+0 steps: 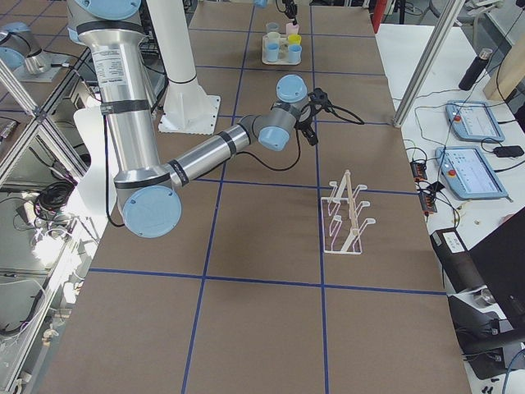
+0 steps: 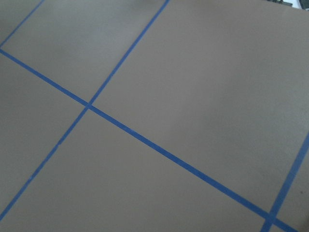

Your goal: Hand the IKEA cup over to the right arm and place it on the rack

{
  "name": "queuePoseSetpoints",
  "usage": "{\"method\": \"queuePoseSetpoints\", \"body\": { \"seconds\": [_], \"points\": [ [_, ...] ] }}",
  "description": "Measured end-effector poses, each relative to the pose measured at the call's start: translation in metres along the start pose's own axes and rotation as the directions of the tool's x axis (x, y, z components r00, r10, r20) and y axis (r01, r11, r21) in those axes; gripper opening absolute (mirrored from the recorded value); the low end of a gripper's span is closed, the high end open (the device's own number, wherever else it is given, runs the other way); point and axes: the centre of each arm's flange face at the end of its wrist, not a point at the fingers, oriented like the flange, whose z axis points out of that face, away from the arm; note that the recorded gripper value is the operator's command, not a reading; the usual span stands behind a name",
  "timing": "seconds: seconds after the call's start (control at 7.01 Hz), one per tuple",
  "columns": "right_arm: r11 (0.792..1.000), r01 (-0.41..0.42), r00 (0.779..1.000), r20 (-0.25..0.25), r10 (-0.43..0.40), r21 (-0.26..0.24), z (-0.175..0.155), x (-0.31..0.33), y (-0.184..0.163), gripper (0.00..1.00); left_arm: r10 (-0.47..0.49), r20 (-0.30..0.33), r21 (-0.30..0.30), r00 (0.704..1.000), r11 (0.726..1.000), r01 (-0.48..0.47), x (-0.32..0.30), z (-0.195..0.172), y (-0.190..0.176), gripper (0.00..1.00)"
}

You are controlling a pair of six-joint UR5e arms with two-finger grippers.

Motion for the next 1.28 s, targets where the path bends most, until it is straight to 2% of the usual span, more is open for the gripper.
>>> {"method": "queuePoseSetpoints", "body": {
  "seconds": [0.29, 0.43, 0.71, 0.86, 1.0, 1.14, 1.28],
  "points": [
    [0.992, 0.087, 0.993, 0.067, -0.093, 0.092, 0.014, -0.003, -0.007, 0.97, -0.051, 0.004, 0.057, 0.999, 0.997, 0.05, -0.022, -0.036, -0.038, 0.0],
    [0.981, 0.126, 0.987, 0.084, -0.139, 0.145, 0.017, -0.005, -0.008, 0.97, -0.083, -0.02, 0.072, 0.996, 0.994, 0.084, -0.029, -0.055, -0.075, 0.0],
    [0.943, 0.2, 0.97, 0.083, -0.229, 0.264, 0.026, -0.024, -0.006, 0.94, -0.191, -0.11, 0.069, 0.975, 0.978, 0.199, -0.004, -0.084, -0.15, 0.0],
    [0.915, 0.26, 0.95, 0.088, -0.3, 0.308, 0.035, -0.04, -0.003, 0.98, -0.276, -0.173, 0.062, 0.945, 0.955, 0.29, 0.028, -0.1, -0.181, 0.0],
    [0.878, 0.331, 0.916, 0.106, -0.387, 0.346, 0.048, -0.065, -0.004, 0.98, -0.358, -0.236, 0.044, 0.903, 0.925, 0.378, 0.07, -0.115, -0.207, 0.0],
    [0.846, 0.374, 0.884, 0.129, -0.448, 0.38, 0.061, -0.095, -0.01, 0.98, -0.423, -0.295, -0.001, 0.857, 0.897, 0.442, 0.122, -0.119, -0.224, 0.0],
    [0.826, 0.388, 0.866, 0.144, -0.478, 0.409, 0.077, -0.125, -0.016, 0.98, -0.472, -0.347, -0.065, 0.81, 0.874, 0.481, 0.182, -0.114, -0.236, 0.0]
  ]
}}
